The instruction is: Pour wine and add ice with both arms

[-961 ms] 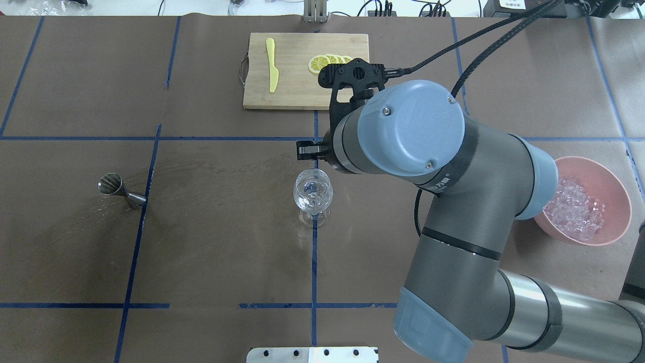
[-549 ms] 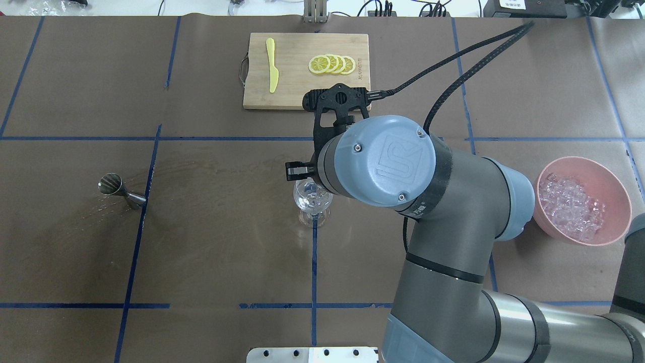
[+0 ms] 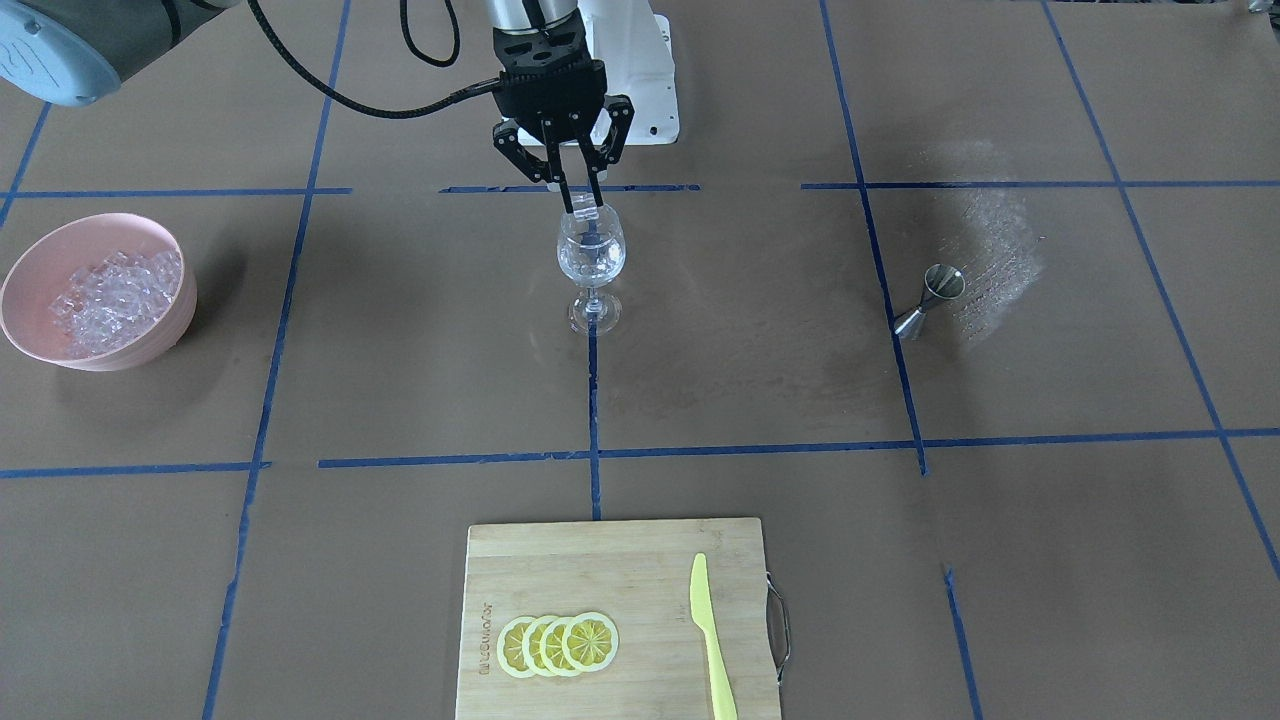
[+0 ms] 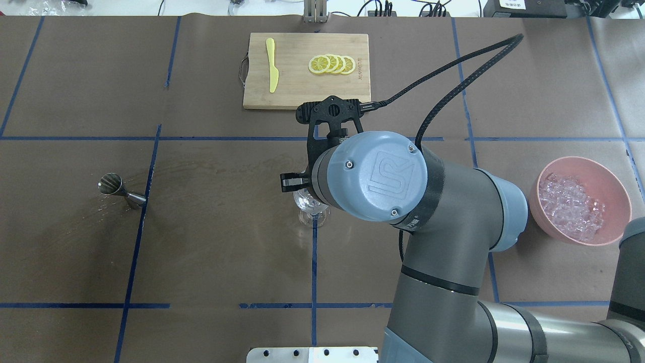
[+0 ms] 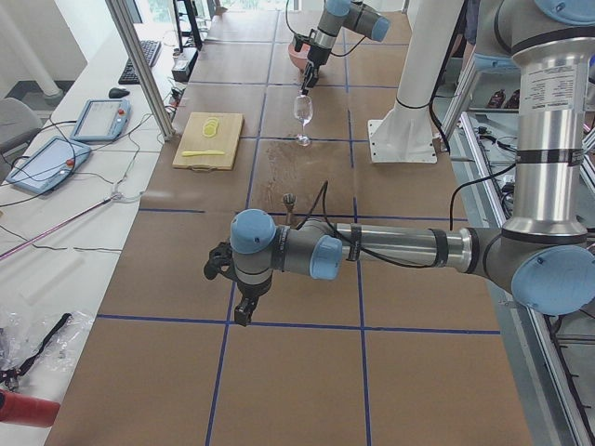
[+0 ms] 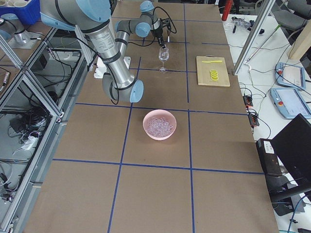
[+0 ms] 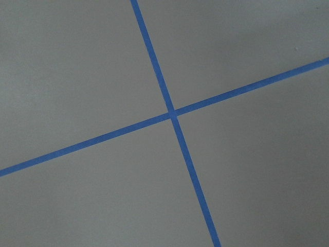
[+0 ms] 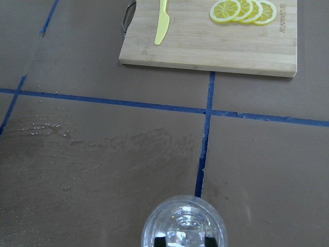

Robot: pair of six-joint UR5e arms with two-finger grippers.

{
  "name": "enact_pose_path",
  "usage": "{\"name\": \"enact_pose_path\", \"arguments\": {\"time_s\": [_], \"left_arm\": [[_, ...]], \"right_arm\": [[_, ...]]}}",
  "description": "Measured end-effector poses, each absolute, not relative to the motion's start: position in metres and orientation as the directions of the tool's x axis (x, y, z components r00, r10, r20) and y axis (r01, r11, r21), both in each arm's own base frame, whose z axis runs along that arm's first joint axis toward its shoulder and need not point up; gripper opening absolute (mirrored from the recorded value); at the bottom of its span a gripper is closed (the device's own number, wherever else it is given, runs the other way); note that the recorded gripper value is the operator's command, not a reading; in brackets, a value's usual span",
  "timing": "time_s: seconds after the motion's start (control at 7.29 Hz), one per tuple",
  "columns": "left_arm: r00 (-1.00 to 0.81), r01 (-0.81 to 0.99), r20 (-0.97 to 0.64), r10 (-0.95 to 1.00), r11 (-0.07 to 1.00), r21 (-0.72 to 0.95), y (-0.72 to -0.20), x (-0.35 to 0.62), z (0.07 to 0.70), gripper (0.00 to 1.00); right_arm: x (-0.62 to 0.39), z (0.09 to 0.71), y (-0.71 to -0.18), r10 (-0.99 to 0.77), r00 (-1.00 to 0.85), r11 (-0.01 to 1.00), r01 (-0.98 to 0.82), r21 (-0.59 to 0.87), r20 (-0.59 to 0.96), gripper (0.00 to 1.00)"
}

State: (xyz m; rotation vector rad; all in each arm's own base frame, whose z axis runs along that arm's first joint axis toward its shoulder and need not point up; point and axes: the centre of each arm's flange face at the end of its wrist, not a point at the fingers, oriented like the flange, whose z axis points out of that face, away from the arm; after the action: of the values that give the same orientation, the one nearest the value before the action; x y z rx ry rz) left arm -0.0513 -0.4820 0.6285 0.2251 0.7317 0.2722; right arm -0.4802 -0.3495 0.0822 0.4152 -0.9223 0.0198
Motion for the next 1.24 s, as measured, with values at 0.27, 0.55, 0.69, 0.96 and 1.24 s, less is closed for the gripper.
{"name": "enact_pose_path", "arguments": {"time_s": [0.27,0.55,0.69,0.96,1.24], "left_arm": [[0.712,-0.165,-0.626,0.319,0.942,0.292,-0.482,-0.051,0.630,1.00],[0.712,-0.165,-0.626,0.319,0.942,0.292,-0.481,-0.051,0.630,1.00],[0.712,-0.165,-0.626,0.319,0.942,0.292,-0.481,-0.051,0.630,1.00],[0.712,-0.165,-0.626,0.320,0.942,0.293,-0.481,-0.051,0.630,1.00],[0.712,-0.165,-0.626,0.318,0.943,0.290,-0.481,-0.051,0.630,1.00]], "right_arm": [[-0.481,0.082,-0.348,-0.161,0.609,0.921,-0.190,0.340,0.777,0.97],[-0.482,0.082,-0.347,-0.162,0.609,0.922,-0.188,0.339,0.777,1.00],[-0.482,0.082,-0.347,-0.162,0.608,0.923,-0.186,0.338,0.778,1.00],[-0.480,0.083,-0.347,-0.159,0.611,0.925,-0.182,0.333,0.775,1.00],[-0.456,0.091,-0.373,-0.131,0.644,0.933,-0.177,0.313,0.754,1.00]]}}
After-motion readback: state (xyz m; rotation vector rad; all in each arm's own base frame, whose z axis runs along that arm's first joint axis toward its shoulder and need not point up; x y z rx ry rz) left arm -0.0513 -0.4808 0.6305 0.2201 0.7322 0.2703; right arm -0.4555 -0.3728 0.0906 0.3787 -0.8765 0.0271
